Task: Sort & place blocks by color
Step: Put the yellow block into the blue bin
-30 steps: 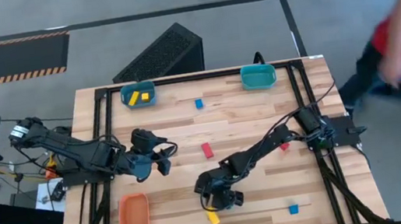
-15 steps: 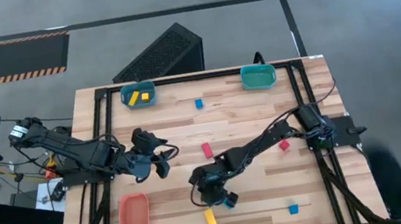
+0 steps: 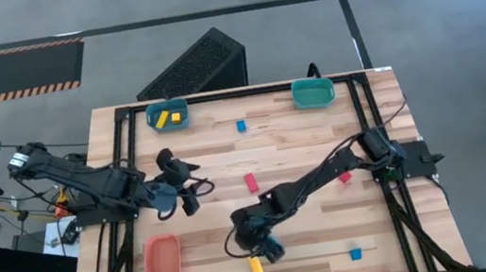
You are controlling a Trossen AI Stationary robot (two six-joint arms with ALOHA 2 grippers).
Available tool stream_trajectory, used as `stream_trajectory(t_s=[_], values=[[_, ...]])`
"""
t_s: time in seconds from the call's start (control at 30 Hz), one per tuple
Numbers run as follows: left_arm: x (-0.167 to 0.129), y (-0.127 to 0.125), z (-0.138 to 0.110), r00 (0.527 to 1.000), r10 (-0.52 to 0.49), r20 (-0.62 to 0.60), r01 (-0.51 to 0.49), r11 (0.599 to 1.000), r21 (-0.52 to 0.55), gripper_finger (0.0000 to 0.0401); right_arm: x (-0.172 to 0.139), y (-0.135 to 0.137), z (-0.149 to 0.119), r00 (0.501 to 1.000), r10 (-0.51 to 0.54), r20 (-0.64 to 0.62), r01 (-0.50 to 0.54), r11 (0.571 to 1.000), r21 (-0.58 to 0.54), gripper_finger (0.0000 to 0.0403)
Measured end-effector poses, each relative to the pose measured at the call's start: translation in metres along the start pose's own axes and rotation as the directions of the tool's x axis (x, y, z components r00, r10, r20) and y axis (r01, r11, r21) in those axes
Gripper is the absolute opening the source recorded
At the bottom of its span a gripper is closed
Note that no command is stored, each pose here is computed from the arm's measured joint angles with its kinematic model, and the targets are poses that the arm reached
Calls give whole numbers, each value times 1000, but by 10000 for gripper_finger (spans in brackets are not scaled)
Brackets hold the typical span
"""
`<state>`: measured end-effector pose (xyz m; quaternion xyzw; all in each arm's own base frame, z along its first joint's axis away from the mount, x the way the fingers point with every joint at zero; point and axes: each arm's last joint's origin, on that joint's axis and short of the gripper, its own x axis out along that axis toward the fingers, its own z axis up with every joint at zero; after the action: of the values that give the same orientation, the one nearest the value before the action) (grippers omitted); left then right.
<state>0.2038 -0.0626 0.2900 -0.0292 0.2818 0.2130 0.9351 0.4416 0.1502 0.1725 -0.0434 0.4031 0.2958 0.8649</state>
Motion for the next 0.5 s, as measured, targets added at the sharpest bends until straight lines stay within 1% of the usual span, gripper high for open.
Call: stream_trajectory(t_s=[0.03, 0.07, 0.1, 0.13, 0.17, 0.2, 0.23, 0.33, 0.4, 0.43, 0.47, 0.5], values=[[0, 2, 0, 1000, 8, -8, -7, 1000, 27, 183, 0, 0, -2, 1000, -19, -18, 20, 995, 98, 240], [0, 4, -1, 1000, 17, -17, -16, 998, 53, 183, 0, 0, -3, 999, -33, -37, 40, 978, 205, 238], [1, 6, -2, 999, 28, -25, -26, 996, 80, 183, 0, 0, -5, 998, -34, -55, 50, 947, 317, 235], [2, 7, -2, 999, 39, -36, -35, 993, 111, 183, 0, -1, -6, 997, -31, -65, 56, 899, 435, 231], [3, 9, -2, 998, 48, -44, -41, 989, 143, 183, 0, -1, -6, 998, -20, -66, 54, 828, 558, 227], [4, 11, -2, 997, 56, -47, -47, 984, 174, 183, -1, -1, -6, 998, -4, -63, 46, 744, 666, 223], [6, 12, -1, 997, 65, -50, -53, 977, 205, 183, -1, -1, -6, 998, 16, -58, 33, 663, 748, 218], [13, 18, 2, 995, 76, -58, -58, 960, 275, 183, 0, 4, -4, 998, 58, -35, 8, 420, 907, 205], [16, 22, 7, 997, 70, -44, -56, 962, 267, 183, 3, 11, -1, 998, 55, -14, -1, 271, 963, 197], [18, 24, 8, 997, 69, -43, -56, 965, 257, 183, 4, 16, 2, 999, 34, -8, 1, 207, 978, 194], [19, 26, 9, 997, 67, -46, -54, 967, 249, 183, 4, 20, 6, 1000, 2, -1, 1, 159, 987, 191], [20, 27, 10, 997, 62, -47, -49, 969, 241, 183, 4, 26, 11, 999, -32, 12, -8, 133, 991, 190]])
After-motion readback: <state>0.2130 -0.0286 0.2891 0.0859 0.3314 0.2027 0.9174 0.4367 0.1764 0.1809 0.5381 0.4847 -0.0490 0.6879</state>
